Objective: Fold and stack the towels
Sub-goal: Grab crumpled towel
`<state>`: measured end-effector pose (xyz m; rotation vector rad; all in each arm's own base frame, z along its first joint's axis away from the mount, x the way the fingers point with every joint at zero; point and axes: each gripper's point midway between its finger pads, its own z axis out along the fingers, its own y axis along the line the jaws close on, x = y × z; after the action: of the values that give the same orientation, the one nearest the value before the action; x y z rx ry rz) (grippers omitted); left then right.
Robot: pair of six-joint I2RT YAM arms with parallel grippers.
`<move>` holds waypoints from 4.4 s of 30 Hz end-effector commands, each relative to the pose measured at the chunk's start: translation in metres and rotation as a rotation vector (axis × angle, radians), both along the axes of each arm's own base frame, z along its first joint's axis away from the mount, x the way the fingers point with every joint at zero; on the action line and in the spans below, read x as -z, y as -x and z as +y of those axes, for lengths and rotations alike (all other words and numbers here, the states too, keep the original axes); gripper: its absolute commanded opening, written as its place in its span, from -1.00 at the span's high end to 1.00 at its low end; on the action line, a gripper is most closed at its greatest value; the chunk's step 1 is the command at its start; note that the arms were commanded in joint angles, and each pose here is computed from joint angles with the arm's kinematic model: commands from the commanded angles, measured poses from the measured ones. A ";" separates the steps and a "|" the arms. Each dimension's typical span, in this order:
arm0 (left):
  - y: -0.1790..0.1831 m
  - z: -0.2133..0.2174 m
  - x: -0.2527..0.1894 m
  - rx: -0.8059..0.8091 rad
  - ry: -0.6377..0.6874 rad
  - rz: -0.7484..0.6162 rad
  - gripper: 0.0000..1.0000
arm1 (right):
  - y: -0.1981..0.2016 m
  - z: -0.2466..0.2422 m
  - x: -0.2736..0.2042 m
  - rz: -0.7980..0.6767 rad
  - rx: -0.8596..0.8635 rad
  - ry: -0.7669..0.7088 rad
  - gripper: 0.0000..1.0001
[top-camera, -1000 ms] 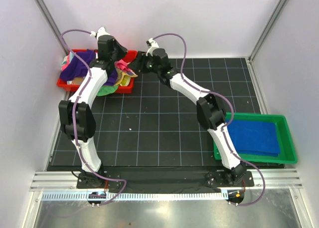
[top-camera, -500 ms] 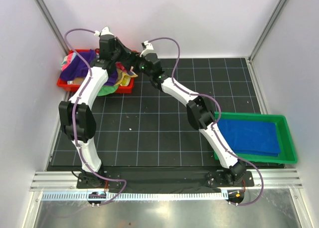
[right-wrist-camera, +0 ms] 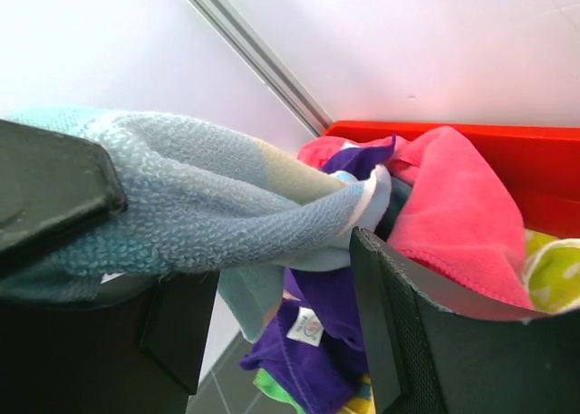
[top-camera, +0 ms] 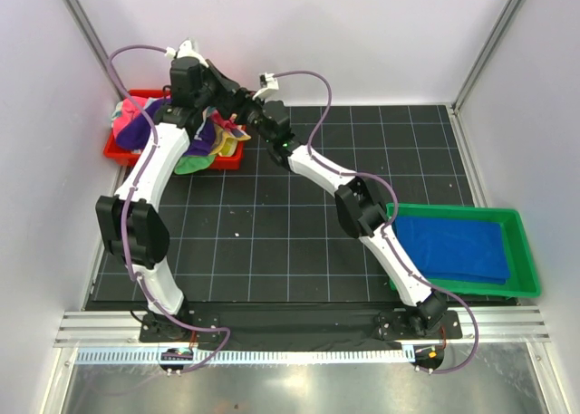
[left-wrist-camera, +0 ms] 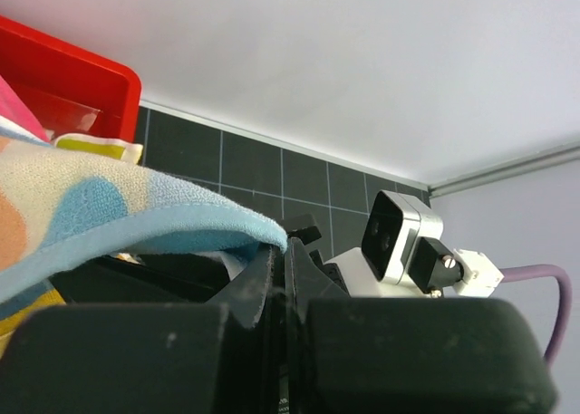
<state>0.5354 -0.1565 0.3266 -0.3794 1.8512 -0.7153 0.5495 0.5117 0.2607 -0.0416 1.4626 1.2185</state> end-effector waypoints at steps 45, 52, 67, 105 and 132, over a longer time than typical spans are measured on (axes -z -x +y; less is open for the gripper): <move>0.024 0.142 0.110 -0.652 -0.054 0.156 -0.33 | -0.037 -0.059 -0.014 0.129 0.009 -0.187 0.98; -0.008 0.164 0.141 -0.678 -0.016 0.189 -0.35 | -0.031 -0.057 -0.008 0.143 -0.036 -0.166 0.98; -0.035 0.179 0.175 -0.699 0.008 0.221 -0.32 | -0.030 -0.054 0.001 0.149 -0.057 -0.131 0.98; -0.039 0.290 0.183 -0.855 0.067 0.233 1.00 | -0.034 -0.052 -0.024 0.069 -0.046 -0.037 0.98; -0.018 0.328 0.213 -0.971 0.103 0.330 1.00 | -0.021 -0.077 -0.133 -0.108 0.023 -0.068 0.98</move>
<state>0.5534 0.1563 0.1021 -1.3751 1.6940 -0.0980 0.5895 0.4560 0.2829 -0.0149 1.5449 1.2189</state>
